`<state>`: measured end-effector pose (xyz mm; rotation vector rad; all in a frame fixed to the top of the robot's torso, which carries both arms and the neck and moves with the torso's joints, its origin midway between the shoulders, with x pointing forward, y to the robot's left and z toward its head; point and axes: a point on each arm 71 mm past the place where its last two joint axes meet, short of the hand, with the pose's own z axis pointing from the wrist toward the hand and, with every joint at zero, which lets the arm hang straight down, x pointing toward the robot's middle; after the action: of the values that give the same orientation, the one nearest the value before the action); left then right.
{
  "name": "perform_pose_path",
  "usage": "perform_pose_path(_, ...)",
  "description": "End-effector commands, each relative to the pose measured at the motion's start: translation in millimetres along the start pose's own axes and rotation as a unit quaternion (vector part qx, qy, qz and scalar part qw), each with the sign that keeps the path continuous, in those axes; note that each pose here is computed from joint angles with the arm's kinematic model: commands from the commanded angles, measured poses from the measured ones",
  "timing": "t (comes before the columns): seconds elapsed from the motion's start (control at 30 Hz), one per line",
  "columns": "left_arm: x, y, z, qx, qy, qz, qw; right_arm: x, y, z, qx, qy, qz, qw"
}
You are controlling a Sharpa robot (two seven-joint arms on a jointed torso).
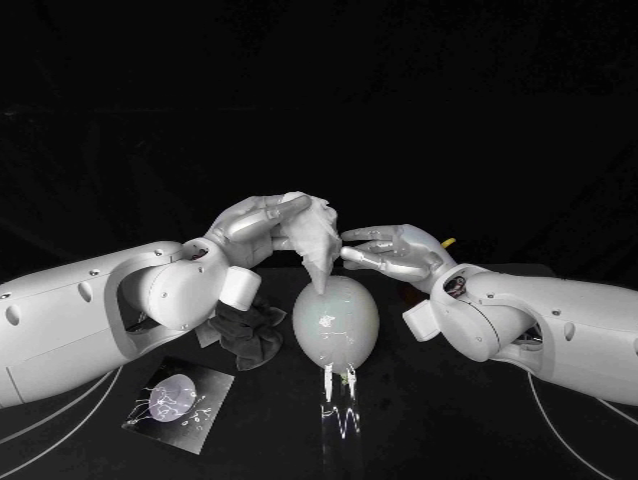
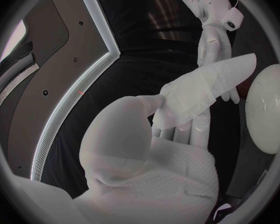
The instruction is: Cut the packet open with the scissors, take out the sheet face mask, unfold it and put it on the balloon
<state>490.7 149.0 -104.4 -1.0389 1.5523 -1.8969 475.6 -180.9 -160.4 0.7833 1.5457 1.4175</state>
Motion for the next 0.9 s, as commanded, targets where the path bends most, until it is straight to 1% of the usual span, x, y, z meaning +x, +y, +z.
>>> perform_pose_path(0.03,5.3,-1.9,0.4,0.004,0.023,-0.008,1.000,9.9,2.0,2.5,-0.007,0.041,0.047,0.998)
perform_pose_path(0.13,5.7,-1.9,0.4,0.003,0.025,-0.009,1.000,13.5,2.1,3.7,-0.005,0.053,0.065,0.996)
perform_pose_path(0.33,6.8,-1.7,0.8,0.001,0.028,-0.009,1.000,21.7,1.7,7.1,0.003,0.086,0.096,0.992)
perform_pose_path(0.63,7.2,-1.5,1.7,0.001,0.029,-0.009,1.000,33.4,1.9,10.4,0.011,0.126,0.117,0.985)
perform_pose_path(0.9,6.1,-1.5,2.1,-0.001,0.025,-0.007,1.000,41.1,4.3,9.2,0.010,0.141,0.132,0.981)
